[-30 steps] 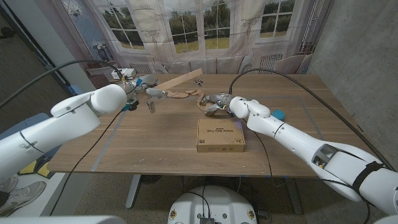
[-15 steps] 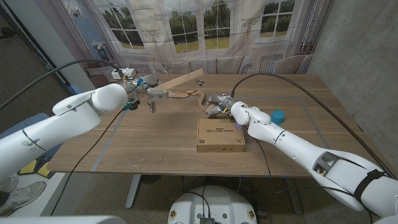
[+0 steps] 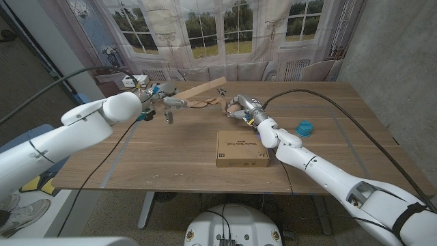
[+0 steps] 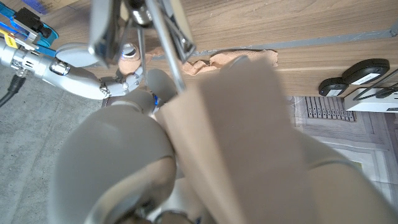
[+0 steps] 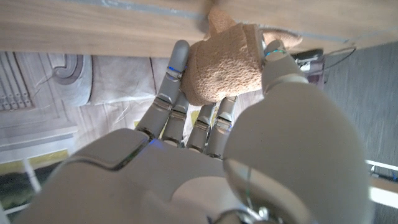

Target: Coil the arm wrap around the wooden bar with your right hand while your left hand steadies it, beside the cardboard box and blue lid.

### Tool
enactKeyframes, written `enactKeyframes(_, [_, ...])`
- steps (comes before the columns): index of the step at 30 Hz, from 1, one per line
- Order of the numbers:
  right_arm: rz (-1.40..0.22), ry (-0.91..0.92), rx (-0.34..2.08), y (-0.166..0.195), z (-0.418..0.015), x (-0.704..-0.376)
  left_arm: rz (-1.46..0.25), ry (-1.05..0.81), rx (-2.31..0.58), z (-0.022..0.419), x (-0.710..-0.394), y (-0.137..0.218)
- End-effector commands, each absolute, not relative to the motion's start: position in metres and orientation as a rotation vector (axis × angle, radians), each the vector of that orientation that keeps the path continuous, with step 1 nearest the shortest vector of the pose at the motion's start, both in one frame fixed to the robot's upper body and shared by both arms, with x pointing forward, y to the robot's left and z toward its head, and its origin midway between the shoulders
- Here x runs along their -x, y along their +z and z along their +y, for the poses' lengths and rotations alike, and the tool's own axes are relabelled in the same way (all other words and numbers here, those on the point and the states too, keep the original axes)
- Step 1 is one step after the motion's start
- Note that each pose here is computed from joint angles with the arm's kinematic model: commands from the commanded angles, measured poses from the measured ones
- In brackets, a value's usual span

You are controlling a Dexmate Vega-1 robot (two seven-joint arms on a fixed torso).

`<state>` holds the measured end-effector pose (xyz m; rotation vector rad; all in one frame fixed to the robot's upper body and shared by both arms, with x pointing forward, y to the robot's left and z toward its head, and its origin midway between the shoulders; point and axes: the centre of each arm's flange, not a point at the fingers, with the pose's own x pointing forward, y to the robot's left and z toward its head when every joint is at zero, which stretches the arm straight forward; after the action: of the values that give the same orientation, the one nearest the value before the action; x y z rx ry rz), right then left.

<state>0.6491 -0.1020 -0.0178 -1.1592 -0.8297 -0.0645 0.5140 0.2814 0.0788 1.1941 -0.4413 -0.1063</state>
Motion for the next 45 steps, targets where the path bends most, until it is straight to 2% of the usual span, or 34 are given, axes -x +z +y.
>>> enactKeyframes(1, [-0.945, -0.256, 0.947, -0.018, -0.126, -0.631, -0.448, -0.142, -1.196, 0.277, -0.522, 0.079])
enactKeyframes(12, [-0.978, -0.368, 0.822, -0.016, -0.148, -0.619, -0.488, -0.150, -1.170, 0.275, -0.527, 0.084])
enactKeyframes(28, [-1.092, -0.481, 0.621, -0.009, -0.173, -0.581, -0.607, -0.078, -1.124, 0.264, -0.542, 0.093])
enactKeyframes(45, [-1.271, -0.584, 0.575, 0.003, -0.184, -0.536, -0.566, -0.237, -1.172, 0.220, -0.586, 0.097])
